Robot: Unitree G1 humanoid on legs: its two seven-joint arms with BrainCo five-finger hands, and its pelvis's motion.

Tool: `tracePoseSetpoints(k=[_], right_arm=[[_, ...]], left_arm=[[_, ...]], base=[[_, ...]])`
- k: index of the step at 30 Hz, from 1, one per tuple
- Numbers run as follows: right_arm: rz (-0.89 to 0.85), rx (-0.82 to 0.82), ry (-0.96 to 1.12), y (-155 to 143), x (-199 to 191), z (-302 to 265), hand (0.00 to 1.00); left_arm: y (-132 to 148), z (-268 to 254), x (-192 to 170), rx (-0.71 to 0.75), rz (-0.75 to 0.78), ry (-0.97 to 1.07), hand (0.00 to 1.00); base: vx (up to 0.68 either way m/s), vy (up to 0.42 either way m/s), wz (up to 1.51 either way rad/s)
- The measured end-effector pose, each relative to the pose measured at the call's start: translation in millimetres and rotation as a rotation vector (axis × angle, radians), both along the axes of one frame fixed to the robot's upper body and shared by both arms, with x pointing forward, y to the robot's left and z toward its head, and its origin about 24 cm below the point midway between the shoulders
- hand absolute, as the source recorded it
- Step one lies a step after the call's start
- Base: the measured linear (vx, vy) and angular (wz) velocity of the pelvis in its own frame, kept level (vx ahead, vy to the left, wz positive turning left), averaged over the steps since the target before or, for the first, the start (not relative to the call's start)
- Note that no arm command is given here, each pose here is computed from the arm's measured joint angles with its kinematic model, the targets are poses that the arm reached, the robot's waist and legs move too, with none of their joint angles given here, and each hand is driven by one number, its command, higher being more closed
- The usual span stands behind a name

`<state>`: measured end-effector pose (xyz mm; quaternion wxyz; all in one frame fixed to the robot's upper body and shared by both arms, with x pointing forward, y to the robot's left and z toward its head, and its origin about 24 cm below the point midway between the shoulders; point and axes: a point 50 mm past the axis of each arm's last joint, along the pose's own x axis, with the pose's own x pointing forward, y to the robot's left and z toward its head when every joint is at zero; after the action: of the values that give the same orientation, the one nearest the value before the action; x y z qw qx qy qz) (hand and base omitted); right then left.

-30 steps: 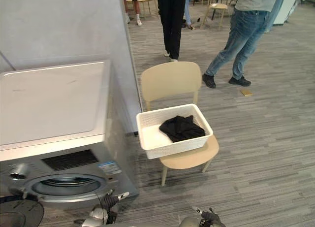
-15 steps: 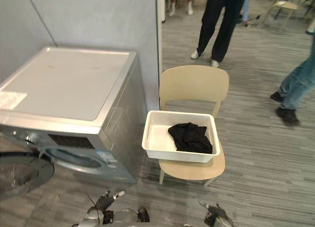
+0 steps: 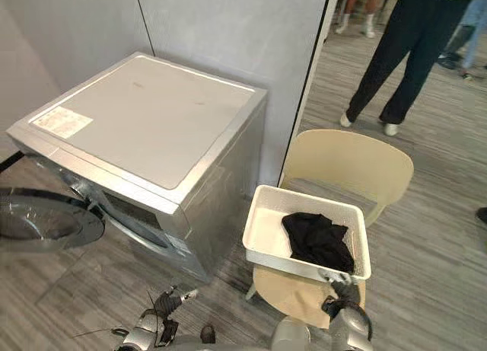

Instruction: Pick up the laundry basket with both hands and put the clothes into the washing machine.

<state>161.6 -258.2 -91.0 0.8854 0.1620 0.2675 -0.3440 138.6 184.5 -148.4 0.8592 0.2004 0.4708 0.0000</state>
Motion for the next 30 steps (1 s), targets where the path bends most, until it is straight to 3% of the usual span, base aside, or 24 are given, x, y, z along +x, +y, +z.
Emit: tracePoseSetpoints(k=[4, 8, 13, 16, 19, 23, 30], right_arm=[[-0.049, -0.162, -0.235, -32.4, 23.4, 54.4, 0.0], [-0.011, -0.308, -0.416, -39.4, 25.2, 103.1, 0.0], [0.115, -0.405, -0.606, -21.1, 41.1, 144.9, 0.0], [0.243, -0.403, -0.699, 0.6, 53.6, 159.0, 0.0], [0.323, -0.43, -0.73, 4.8, 69.2, 169.3, 0.0], [0.563, -0.626, -0.712, 7.8, 140.7, 205.3, 0.0], [0.721, -0.706, -0.506, 17.7, 199.5, 210.6, 0.0]], left_arm=[[0.9, -11.0, -25.8, -0.039, 0.123, 0.086, 0.0], [4.7, -14.9, -38.4, -0.06, 0.167, 0.129, 0.0], [8.7, -14.5, -38.7, -0.036, 0.14, 0.133, 0.0], [5.5, -12.0, -27.9, 0.006, 0.01, 0.122, 0.0], [-6.8, -9.3, -15.1, 0.033, -0.128, 0.099, 0.0], [-20.1, 3.4, 18.9, 0.047, -0.242, -0.017, 0.0], [-29.3, 21.0, 47.5, 0.01, -0.238, -0.165, 0.0]], base=[[0.01, -0.415, -0.29], [-0.01, -0.192, -0.22], [-0.03, -0.043, -0.22], [-0.01, 0.002, 0.06], [-0.01, -0.007, 0.2], [-0.1, -0.005, 0.08], [-0.08, -0.008, 0.13]])
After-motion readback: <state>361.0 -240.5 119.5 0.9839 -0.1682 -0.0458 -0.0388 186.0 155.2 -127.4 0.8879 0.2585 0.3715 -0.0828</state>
